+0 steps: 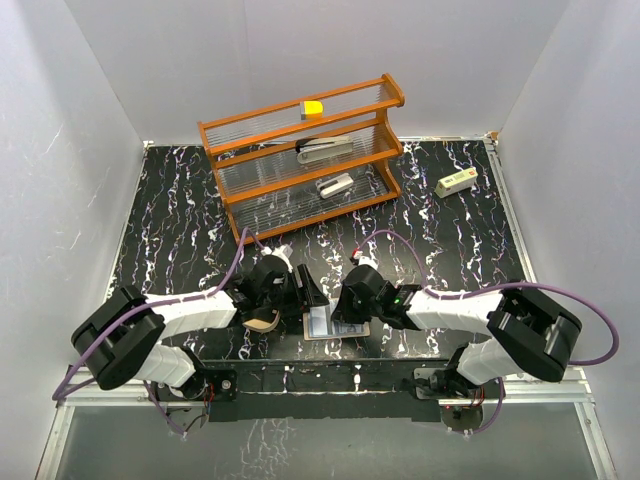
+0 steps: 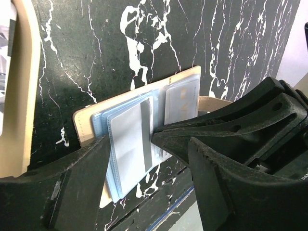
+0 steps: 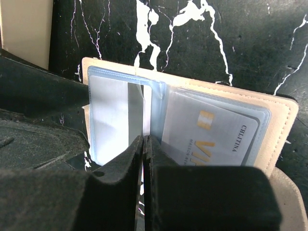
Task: Put the credit cards into the card holder
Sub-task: Turn over the card slot in the card holder.
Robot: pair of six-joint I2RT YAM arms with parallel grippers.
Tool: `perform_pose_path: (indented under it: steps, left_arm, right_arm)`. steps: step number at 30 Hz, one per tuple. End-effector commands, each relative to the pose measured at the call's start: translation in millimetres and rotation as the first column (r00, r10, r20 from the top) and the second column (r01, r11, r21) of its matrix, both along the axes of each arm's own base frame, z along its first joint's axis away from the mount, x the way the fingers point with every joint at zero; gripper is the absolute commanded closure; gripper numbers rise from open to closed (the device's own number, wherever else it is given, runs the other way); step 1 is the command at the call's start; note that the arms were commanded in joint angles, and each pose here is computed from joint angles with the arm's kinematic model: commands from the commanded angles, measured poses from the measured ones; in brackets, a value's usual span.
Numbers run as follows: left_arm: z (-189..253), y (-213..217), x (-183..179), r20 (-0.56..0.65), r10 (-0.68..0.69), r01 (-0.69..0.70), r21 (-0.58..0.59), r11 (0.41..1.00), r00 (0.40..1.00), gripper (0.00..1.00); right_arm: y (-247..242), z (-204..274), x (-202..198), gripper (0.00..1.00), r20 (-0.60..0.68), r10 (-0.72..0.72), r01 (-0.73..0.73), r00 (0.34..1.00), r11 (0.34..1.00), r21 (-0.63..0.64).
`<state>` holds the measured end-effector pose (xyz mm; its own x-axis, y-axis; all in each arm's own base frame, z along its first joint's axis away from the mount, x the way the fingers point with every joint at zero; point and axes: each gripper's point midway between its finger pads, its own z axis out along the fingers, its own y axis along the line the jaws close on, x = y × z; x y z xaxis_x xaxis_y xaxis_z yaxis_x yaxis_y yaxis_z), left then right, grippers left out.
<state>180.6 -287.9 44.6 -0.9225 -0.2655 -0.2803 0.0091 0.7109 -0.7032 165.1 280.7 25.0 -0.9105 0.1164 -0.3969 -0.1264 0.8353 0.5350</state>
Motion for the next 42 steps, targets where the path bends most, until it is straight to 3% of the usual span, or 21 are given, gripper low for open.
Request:
perform_pose_path:
  steps: [1,9,13,20,25,37,42]
  left_arm:
    - [1,-2,-1,0.001,0.0,0.0,-0.021,1.0,1.0,0.37]
    - [11,-15,-6,-0.022,-0.028,0.027,-0.075,0.997,0.999,0.38]
    - [35,-21,-6,-0.005,-0.018,0.017,-0.16,0.987,1.0,0.38]
    - [52,-42,-17,-0.034,-0.046,0.036,-0.265,0.964,0.998,0.39]
    - [52,-51,-18,-0.044,-0.049,0.035,-0.263,0.964,0.998,0.39]
    - [33,-64,-15,-0.045,-0.08,0.071,-0.173,0.982,0.996,0.38]
    - [35,-50,-5,0.013,-0.061,0.061,-0.05,0.997,0.998,0.37]
  right_arm:
    - [2,-4,0,0.97,0.007,-0.004,0.003,1.0,1.0,0.005]
    - [3,-6,-1,0.97,0.008,0.001,-0.001,1.0,1.0,0.013]
    - [9,3,2,0.96,0.045,0.008,-0.011,0.999,0.998,0.064]
    - [18,14,14,0.87,0.164,0.037,-0.056,0.986,0.992,0.111]
    - [14,27,20,0.83,0.204,0.006,-0.032,0.979,0.992,0.126]
    - [-59,46,36,0.71,0.325,-0.148,0.185,0.934,0.979,-0.087]
    - [-66,78,38,0.64,0.394,-0.161,0.192,0.905,0.981,-0.039]
